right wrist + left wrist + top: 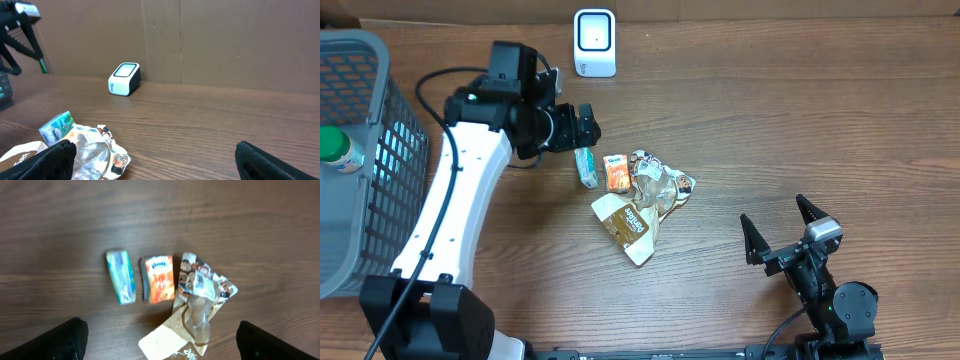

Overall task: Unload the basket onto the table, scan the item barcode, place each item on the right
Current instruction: 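Reach into the basket and grasp the mint-green wet wipes bag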

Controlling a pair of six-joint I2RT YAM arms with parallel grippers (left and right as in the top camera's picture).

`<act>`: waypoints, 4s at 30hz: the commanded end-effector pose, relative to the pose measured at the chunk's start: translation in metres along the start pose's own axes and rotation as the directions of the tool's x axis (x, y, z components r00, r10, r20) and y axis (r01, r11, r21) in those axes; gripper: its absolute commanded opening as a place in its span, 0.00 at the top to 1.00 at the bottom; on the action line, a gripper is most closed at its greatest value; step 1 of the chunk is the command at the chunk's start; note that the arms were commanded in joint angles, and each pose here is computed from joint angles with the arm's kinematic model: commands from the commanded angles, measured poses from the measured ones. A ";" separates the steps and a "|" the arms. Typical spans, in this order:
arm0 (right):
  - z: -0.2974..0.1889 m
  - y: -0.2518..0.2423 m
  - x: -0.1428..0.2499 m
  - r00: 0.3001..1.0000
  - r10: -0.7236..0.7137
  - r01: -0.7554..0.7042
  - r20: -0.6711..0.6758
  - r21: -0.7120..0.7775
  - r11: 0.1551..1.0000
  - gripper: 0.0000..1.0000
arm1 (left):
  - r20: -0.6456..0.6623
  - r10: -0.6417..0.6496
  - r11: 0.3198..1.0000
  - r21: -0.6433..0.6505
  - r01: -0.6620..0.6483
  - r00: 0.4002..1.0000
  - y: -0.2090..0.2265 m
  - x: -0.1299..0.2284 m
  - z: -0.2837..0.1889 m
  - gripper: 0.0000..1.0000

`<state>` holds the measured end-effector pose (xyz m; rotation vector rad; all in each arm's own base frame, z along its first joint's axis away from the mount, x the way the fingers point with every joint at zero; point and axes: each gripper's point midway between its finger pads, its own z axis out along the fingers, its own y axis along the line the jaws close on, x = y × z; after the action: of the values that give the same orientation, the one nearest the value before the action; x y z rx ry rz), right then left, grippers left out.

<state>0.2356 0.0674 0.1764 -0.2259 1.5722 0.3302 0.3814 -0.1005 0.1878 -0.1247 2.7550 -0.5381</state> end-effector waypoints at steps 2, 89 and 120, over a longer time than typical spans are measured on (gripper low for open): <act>0.000 -0.002 0.001 1.000 -0.005 0.005 0.007 0.008 1.000 0.00 | 0.164 0.080 0.994 0.065 -0.092 0.983 -0.016 -0.043 -0.064 0.03; 0.000 -0.002 0.001 1.000 -0.005 0.005 0.007 0.008 1.000 0.00 | 0.367 -0.510 0.670 -0.397 0.627 0.778 0.424 -0.014 0.015 0.24; 0.000 -0.002 0.001 1.000 -0.005 0.005 0.007 0.008 1.000 0.00 | 0.302 -0.553 0.674 -0.386 0.630 0.777 0.406 -0.016 -0.004 0.96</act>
<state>0.2356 0.0675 0.1763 -0.2262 1.5725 0.3305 0.3923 0.2840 0.0430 -1.1714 2.5238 0.0226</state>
